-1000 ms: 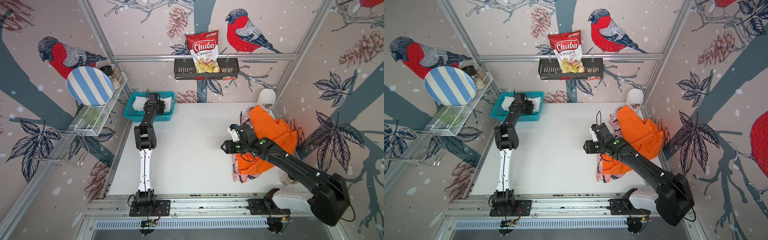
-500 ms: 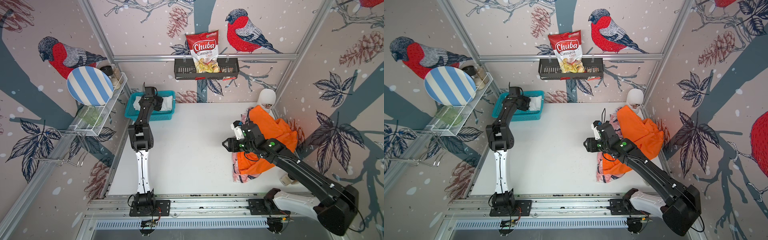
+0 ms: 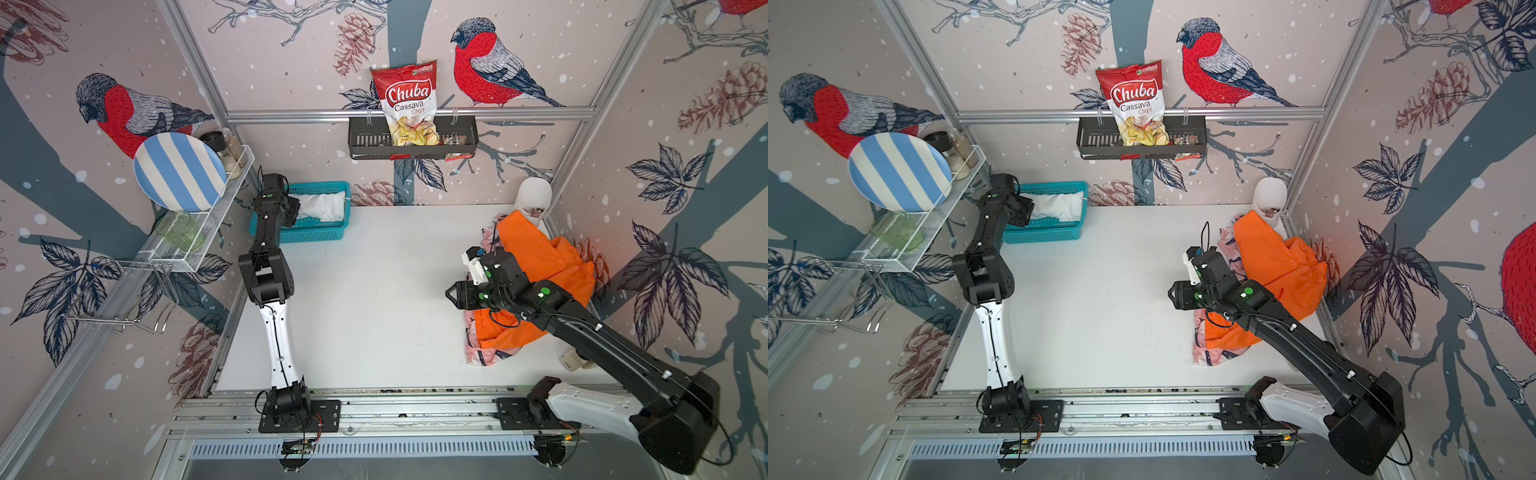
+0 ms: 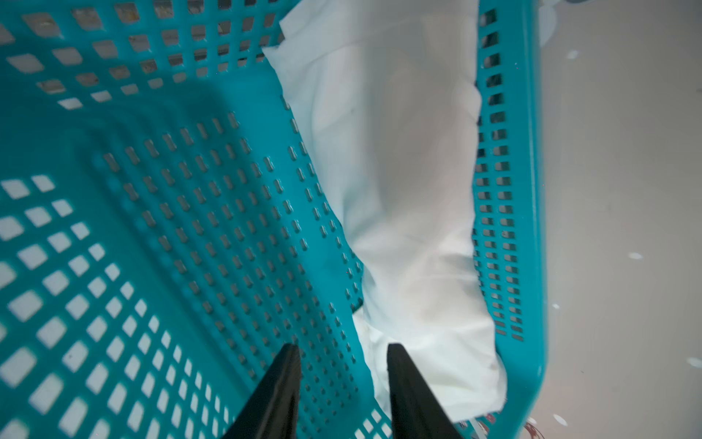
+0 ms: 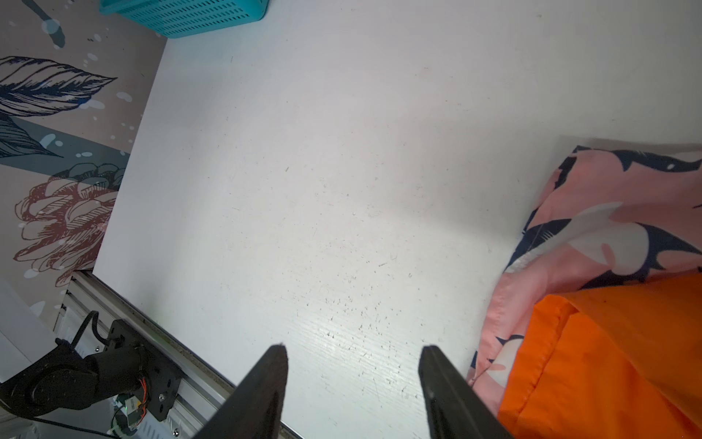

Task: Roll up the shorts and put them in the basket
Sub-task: Place the shorts in the bin.

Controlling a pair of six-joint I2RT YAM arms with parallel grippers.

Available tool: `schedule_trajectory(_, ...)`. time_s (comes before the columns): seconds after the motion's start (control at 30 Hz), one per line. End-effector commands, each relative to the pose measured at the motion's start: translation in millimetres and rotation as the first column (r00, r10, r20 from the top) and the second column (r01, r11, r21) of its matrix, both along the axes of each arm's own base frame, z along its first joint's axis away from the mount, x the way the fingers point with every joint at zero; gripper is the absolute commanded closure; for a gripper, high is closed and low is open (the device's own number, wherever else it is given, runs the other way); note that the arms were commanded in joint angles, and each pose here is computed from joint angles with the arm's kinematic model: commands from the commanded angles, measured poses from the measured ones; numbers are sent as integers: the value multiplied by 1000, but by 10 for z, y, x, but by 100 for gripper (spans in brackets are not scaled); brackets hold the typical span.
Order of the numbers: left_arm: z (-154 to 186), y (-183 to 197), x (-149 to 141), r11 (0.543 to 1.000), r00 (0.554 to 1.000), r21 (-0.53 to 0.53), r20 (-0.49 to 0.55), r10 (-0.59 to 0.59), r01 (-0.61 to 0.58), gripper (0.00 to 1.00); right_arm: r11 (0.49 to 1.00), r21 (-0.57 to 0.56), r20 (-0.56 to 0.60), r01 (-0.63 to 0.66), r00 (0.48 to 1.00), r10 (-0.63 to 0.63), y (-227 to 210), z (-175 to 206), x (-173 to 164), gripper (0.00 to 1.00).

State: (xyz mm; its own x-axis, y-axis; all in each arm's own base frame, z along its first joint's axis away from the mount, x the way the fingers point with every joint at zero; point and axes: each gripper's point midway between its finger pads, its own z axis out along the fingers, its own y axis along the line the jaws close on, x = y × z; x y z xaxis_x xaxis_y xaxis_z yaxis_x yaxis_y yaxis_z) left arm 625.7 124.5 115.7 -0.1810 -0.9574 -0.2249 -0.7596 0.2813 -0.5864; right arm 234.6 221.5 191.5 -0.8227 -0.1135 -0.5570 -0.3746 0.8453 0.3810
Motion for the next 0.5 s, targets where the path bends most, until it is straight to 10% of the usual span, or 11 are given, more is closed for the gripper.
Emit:
schedule_trajectory(0.0, -159, 188, -1, 998, 1000, 59, -25, -2, 3, 60, 1000, 4, 6, 17, 1000, -17, 23, 3, 57, 39)
schedule_trajectory(0.47, 42, 224, 448, 992, 976, 83, 190, -105, 91, 54, 999, -12, -4, 37, 999, -37, 68, -71, 161, 40)
